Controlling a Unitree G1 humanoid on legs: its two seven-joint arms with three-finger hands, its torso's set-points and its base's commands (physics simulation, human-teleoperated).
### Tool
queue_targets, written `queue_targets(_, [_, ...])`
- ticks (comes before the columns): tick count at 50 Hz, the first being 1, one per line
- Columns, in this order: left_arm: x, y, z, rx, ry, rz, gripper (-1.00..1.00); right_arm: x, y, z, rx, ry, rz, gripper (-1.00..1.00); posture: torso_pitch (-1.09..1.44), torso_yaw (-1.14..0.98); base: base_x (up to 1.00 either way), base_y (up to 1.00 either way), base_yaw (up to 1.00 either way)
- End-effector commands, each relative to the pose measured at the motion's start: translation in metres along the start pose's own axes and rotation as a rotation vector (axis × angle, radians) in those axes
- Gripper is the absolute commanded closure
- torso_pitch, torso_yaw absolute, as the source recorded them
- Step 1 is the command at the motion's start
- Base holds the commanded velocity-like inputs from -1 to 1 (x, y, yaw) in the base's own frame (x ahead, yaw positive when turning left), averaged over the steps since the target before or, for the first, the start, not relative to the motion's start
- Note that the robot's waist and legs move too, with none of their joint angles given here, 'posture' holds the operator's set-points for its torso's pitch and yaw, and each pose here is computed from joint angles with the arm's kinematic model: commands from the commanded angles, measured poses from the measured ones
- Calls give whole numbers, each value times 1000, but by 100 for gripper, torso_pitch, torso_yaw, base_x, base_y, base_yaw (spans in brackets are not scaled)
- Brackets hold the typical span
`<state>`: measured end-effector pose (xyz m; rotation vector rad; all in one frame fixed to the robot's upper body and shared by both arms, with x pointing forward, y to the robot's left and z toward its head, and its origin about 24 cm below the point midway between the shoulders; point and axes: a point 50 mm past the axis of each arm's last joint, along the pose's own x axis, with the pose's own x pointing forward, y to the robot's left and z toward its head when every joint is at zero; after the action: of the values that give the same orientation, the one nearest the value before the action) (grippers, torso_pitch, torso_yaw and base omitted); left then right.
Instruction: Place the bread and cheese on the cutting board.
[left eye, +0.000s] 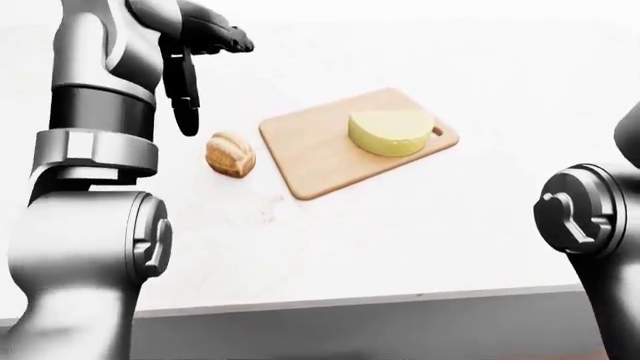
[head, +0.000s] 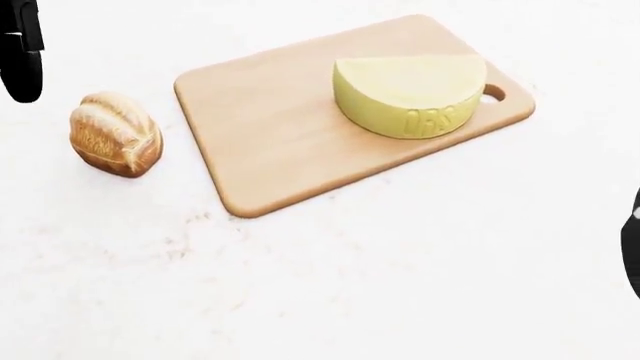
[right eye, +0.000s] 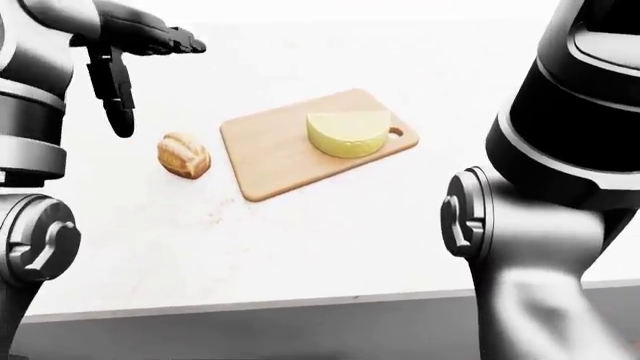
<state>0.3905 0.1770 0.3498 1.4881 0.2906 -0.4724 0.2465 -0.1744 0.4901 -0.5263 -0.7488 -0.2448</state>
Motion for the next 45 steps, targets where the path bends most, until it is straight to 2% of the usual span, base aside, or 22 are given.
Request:
queue_targets(1, [-14,10,6,28,-17,38,-100,-2,-6,12,-5,-50,-28,-100,0,0,0,0,0])
queue_targets(9, [-13,-1,8,52,-20,-12,-100,-2,-5,9,-2,-48,-29,-100,0,0,0,0,0])
queue_targets(15, [4,-22,6,114,19,-52,-100,-3,-4,8,-1,-45,-27,-100,0,0,0,0,0])
queue_targets(28, [19,-51,1,152,30,-101,-100,-2,-4,12,-1,-51,-24,-100,0,0,0,0,0])
queue_targets(39, [29,-54,-7,133,51,-87,-100,-1,-2,12,0,-52,-19,-100,0,0,0,0,0])
queue_targets(45, [30,-56,-4,132,42,-82,-100,-2,-2,9,-1,-47,-16,-100,0,0,0,0,0])
